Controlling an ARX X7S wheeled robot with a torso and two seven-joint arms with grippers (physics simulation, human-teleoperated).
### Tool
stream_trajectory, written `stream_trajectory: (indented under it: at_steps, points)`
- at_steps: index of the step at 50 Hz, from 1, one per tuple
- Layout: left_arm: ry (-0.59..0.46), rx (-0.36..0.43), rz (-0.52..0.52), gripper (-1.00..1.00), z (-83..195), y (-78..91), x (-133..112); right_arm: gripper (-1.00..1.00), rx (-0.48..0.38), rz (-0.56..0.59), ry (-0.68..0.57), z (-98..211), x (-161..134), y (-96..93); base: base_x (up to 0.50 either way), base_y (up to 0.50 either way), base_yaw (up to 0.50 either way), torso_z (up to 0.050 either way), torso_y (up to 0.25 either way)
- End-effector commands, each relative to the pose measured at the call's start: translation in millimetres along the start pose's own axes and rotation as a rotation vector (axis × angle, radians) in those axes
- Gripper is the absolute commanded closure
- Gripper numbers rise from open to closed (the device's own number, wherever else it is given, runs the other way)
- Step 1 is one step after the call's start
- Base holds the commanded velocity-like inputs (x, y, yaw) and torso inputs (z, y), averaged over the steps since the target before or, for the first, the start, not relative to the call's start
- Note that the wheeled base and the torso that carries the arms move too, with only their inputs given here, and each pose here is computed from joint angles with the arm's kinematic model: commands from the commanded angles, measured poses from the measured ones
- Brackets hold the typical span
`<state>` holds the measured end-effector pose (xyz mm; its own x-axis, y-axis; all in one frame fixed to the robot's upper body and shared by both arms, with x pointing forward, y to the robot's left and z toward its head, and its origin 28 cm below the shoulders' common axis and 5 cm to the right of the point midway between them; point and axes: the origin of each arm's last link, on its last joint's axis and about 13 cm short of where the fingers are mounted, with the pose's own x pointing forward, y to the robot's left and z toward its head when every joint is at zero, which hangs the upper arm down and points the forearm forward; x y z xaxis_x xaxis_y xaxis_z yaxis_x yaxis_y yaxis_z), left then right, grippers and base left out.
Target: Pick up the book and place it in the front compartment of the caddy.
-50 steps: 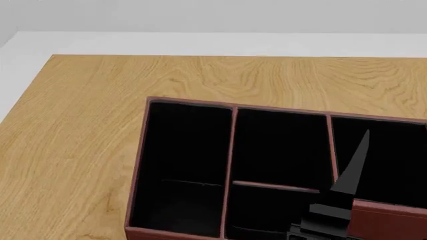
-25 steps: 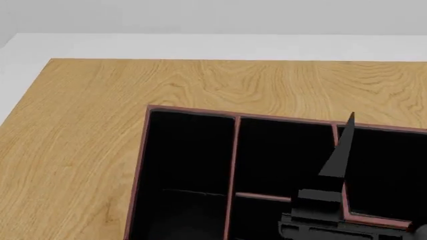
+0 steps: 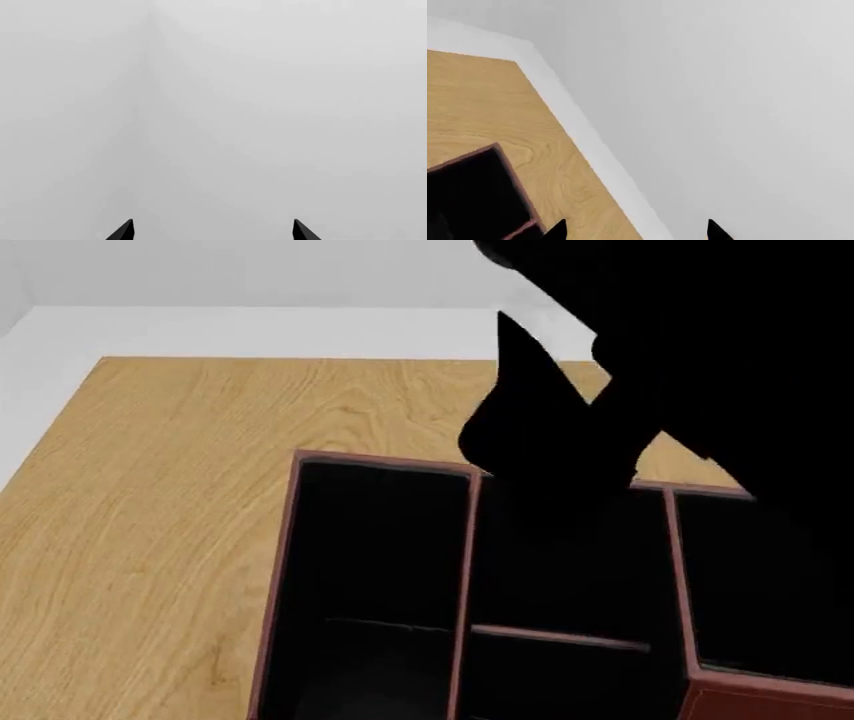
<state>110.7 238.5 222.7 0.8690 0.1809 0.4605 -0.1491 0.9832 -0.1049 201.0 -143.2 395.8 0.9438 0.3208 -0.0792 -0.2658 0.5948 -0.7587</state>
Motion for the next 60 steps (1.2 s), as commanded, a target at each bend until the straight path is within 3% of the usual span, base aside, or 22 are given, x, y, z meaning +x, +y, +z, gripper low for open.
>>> stream_trajectory:
  at_steps: [1,3,11,24,47,60]
  points:
    - [-0.002,-0.012,-0.006,-1.0,0.4,-3.7,3.1,-1.0,-0.203,0.548,0.364,44.7,18.4,-32.9,0.0,0.0,0.0,0.0,0.0]
    - [-0.007,-0.014,-0.012,-1.0,1.3,-4.8,4.6,-1.0,-0.243,0.659,0.415,53.7,23.7,-32.0,0.0,0.0,0.0,0.0,0.0]
    - [0.005,-0.016,-0.002,-1.0,-1.6,-4.5,1.6,-1.0,-0.359,0.841,0.627,66.2,58.5,-17.1,0.0,0.0,0.0,0.0,0.0]
    - [0.014,-0.034,0.004,-1.0,-6.9,-6.2,-4.1,-1.0,-0.516,0.989,0.718,63.1,62.1,-0.2,0.0,0.0,0.0,0.0,0.0]
    - [0.03,-0.04,0.01,-1.0,-8.1,-4.3,-8.4,-1.0,-0.536,1.138,0.731,25.4,95.8,45.7,0.0,0.0,0.0,0.0,0.0]
    - [0.027,-0.039,0.006,-1.0,-6.4,-2.4,-8.8,-1.0,-0.525,1.149,0.783,0.1,112.5,61.2,0.0,0.0,0.0,0.0,0.0]
